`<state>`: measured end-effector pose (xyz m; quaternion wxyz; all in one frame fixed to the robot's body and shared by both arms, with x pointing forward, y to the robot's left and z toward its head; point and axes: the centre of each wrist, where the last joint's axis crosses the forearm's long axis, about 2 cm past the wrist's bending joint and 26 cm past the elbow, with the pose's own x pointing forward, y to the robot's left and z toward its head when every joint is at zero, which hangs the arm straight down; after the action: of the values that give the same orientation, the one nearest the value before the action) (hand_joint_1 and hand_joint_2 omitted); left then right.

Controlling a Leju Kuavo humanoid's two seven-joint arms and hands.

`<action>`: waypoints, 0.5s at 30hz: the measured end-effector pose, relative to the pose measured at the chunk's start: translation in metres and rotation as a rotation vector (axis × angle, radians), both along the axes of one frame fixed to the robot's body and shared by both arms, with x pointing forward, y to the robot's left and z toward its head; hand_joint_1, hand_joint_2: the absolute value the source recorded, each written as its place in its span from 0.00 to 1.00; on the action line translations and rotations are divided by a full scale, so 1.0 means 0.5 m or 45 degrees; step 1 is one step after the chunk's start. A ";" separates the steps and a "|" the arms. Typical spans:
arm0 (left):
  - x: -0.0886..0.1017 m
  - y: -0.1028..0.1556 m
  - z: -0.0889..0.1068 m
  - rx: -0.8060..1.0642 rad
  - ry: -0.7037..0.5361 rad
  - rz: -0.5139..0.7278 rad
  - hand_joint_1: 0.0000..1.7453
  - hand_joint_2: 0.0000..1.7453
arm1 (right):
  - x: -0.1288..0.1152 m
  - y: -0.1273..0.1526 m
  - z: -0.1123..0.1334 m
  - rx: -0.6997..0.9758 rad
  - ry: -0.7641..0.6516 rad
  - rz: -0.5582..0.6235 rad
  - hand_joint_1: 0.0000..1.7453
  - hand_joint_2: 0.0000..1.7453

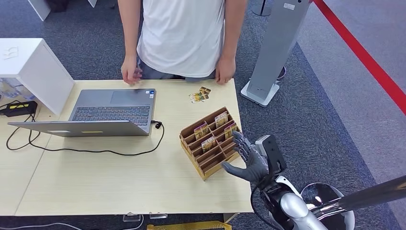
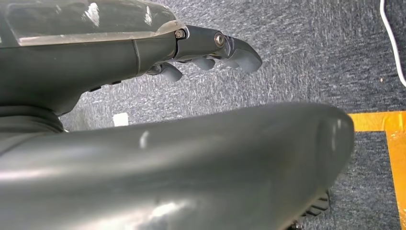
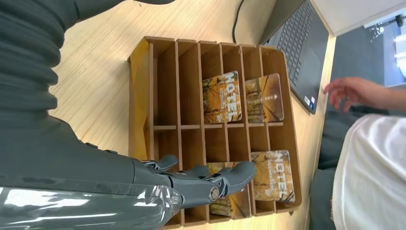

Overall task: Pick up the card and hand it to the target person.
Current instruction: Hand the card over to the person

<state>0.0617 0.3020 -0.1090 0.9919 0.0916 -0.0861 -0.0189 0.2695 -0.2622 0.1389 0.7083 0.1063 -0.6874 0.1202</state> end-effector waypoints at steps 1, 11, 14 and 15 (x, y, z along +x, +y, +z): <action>0.000 0.000 0.000 0.001 0.000 0.000 0.00 0.00 | 0.001 -0.002 -0.001 0.002 0.000 -0.005 0.00 1.00; 0.000 -0.001 0.000 0.002 -0.003 -0.001 0.00 0.00 | 0.005 -0.014 -0.005 0.007 -0.037 -0.044 0.00 1.00; 0.000 -0.002 0.000 0.001 -0.003 -0.001 0.00 0.00 | 0.005 -0.015 -0.006 0.007 -0.038 -0.047 0.00 1.00; 0.000 -0.002 0.000 0.001 -0.003 -0.001 0.00 0.00 | 0.006 -0.016 -0.006 0.007 -0.037 -0.048 0.00 1.00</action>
<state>0.0617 0.3012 -0.1090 0.9917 0.0921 -0.0872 -0.0191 0.2723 -0.2701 0.1359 0.7000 0.0933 -0.7000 0.1065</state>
